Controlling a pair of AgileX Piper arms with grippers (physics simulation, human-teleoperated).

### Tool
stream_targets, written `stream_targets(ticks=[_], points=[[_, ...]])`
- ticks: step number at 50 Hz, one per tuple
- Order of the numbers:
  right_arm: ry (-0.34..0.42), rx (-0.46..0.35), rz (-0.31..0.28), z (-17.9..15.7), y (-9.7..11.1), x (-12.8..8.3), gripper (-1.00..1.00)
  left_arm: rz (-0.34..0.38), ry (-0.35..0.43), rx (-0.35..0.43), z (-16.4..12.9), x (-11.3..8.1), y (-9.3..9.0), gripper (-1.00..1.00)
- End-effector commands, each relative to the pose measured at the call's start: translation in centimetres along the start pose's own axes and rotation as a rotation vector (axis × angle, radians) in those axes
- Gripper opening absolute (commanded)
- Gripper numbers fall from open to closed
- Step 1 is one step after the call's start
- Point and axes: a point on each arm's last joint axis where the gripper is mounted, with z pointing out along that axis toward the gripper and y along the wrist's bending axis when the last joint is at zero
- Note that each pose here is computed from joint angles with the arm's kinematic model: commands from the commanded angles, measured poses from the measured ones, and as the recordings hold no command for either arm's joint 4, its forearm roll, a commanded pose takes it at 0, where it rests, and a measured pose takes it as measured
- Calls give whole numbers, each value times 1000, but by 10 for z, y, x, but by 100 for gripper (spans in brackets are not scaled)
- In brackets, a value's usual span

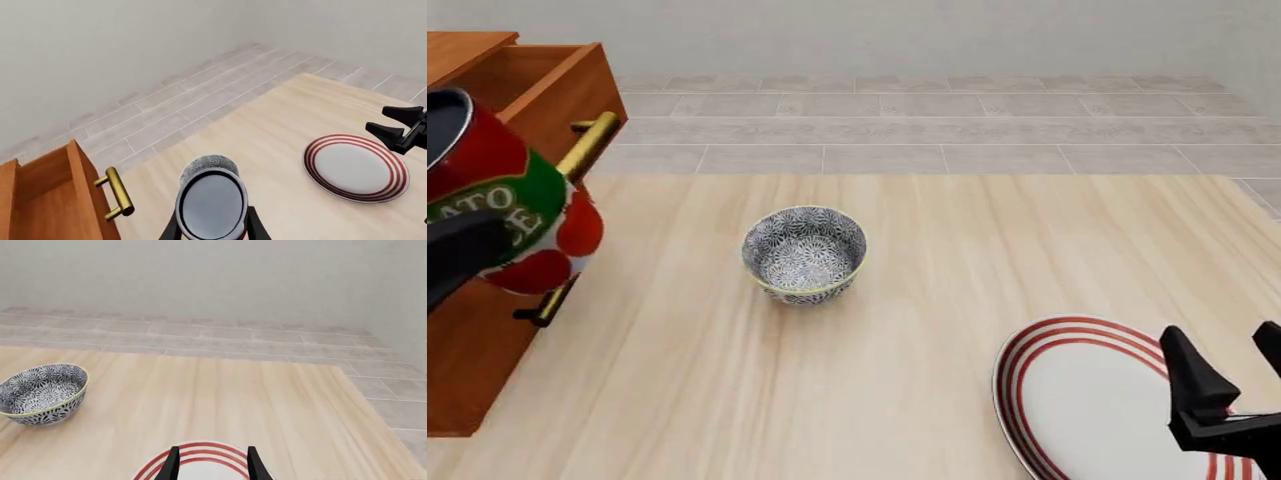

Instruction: Put the ketchup in the top drawer of the cabinet.

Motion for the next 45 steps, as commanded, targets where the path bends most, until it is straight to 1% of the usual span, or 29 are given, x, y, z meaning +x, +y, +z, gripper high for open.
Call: stream_targets(ticks=[1, 3, 4, 5, 6, 7, 8, 9, 10, 12, 13, 15, 20, 24, 25, 26, 28, 29, 30, 31, 32, 33, 34, 35, 36, 38, 40, 41, 45], points=[[-3, 4, 5, -2, 0, 0, 100, 6, 94, -4, -17, -20, 5, -100], [-2, 5, 4, -1, 0, 0, 100, -26, 116, -13, -19, -25, 6, -100], [-2, 6, 4, -1, 0, 0, 100, -108, 140, -21, -16, -27, 7, -100], [-2, 6, 4, -1, 0, 0, 100, -108, 140, -21, -16, -27, 7, -100], [-1, 7, 5, -1, -1, 0, 100, -36, 138, -39, -24, -32, 8, -100], [-1, 7, 5, -1, -1, 0, 100, -36, 138, -39, -24, -32, 8, -100], [0, 8, 5, -1, -1, 0, 100, 21, 149, -41, -26, -30, 8, -100], [-1, 8, 4, -1, -1, 0, 100, 34, 156, -51, -29, -32, 9, -100], [0, 9, 3, -1, -1, 0, 100, -2, 168, -68, -30, -37, 10, -100], [1, 9, 1, 0, -1, 0, 100, 32, 162, -66, -37, -48, 11, -100], [1, 9, 1, 0, -1, 0, 100, 28, 151, -60, -41, -54, 12, -100], [-5, 6, 17, -1, 0, 0, 100, -22, 169, -74, -44, -61, 13, -100], [-13, 12, 11, -4, -1, 0, 100, 40, 126, -67, -65, -77, 14, -100], [-15, 16, 7, -4, -1, 0, 100, 47, 80, -91, -80, -90, 15, -100], [-15, 17, 6, -5, -1, 0, 100, 35, 88, -96, -81, -91, 15, -100], [-15, 17, 5, -5, -1, 0, 100, 63, 93, -101, -81, -90, 15, -100], [-14, 16, 0, -5, -1, 0, 100, 36, 68, -128, -90, -97, 15, -100], [-16, 16, 3, -5, -1, 0, 100, 54, 31, -140, -97, -100, 14, -100], [-20, 16, 9, -6, -1, 0, 100, -13, 83, -159, -88, -97, 14, -100], [-20, 16, 10, -6, -1, 0, 100, -13, 83, -159, -88, -97, 14, -100], [-19, 16, 8, -6, -1, 0, 100, 30, 84, -157, -88, -93, 13, -100], [-18, 16, 2, -6, -1, 0, 100, 31, 81, -185, -91, -93, 12, -100], [-18, 16, 2, -6, -1, 0, 100, -28, 66, -154, -94, -97, 14, -100], [-18, 17, 2, -7, -1, 0, 100, 9, 75, -170, -94, -96, 13, -100], [-18, 17, 2, -7, -1, 0, 100, -12, 83, -190, -92, -97, 13, -100], [-17, 19, 3, -7, -1, 0, 100, -4, 77, -183, -95, -100, 13, -100], [-17, 21, 6, -7, -1, 0, 100, 1, 104, -204, -90, -99, 13, -100], [-16, 21, 6, -7, -1, 0, 100, 23, 111, -204, -89, -98, 13, -100], [-15, 20, 3, -7, -1, 0, 100, 20, 161, -216, -77, -90, 14, -100]])
